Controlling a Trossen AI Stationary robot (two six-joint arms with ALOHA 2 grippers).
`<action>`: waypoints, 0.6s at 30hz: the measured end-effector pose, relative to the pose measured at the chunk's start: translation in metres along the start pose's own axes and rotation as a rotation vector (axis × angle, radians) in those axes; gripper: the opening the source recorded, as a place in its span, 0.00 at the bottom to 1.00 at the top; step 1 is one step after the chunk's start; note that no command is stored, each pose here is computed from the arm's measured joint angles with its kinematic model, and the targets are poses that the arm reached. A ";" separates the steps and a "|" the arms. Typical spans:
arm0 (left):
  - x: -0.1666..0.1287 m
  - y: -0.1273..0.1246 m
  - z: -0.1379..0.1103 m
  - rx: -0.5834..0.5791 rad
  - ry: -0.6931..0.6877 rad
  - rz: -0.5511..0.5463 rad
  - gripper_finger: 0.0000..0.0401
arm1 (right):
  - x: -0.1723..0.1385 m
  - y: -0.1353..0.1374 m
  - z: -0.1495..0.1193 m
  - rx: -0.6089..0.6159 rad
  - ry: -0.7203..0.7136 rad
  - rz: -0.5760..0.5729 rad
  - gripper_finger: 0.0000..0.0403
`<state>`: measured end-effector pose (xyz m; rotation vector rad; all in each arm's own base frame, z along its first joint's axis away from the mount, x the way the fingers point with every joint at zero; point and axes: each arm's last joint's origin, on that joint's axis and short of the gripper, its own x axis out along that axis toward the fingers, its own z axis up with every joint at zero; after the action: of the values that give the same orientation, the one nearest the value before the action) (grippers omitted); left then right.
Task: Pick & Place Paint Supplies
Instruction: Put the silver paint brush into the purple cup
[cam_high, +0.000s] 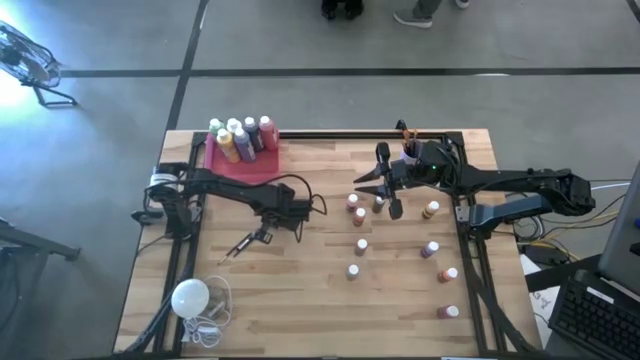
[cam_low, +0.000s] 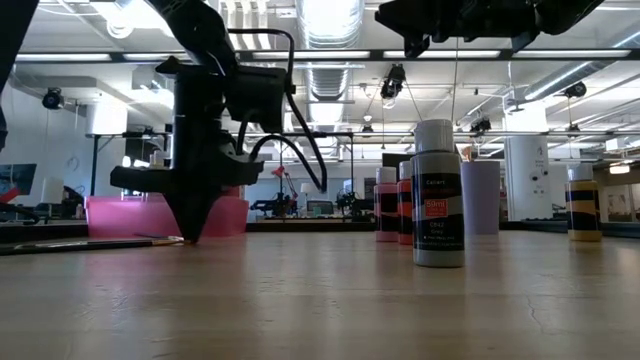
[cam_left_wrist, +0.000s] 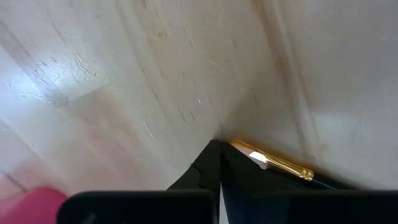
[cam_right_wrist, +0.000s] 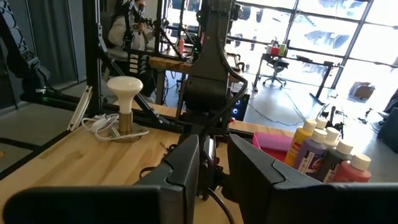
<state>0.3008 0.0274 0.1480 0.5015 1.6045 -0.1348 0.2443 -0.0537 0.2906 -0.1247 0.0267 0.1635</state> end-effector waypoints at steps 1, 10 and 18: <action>-0.001 0.000 0.000 0.000 0.001 0.001 0.01 | 0.000 0.000 0.000 0.000 0.000 0.000 0.22; -0.015 0.009 0.007 -0.016 -0.008 0.018 0.00 | 0.000 0.000 -0.002 0.009 0.021 0.003 0.26; -0.033 0.016 0.013 -0.081 -0.046 0.014 0.00 | 0.000 0.000 -0.002 0.013 0.020 0.003 0.25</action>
<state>0.3192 0.0288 0.1817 0.4439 1.5544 -0.0698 0.2442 -0.0537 0.2885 -0.1137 0.0481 0.1650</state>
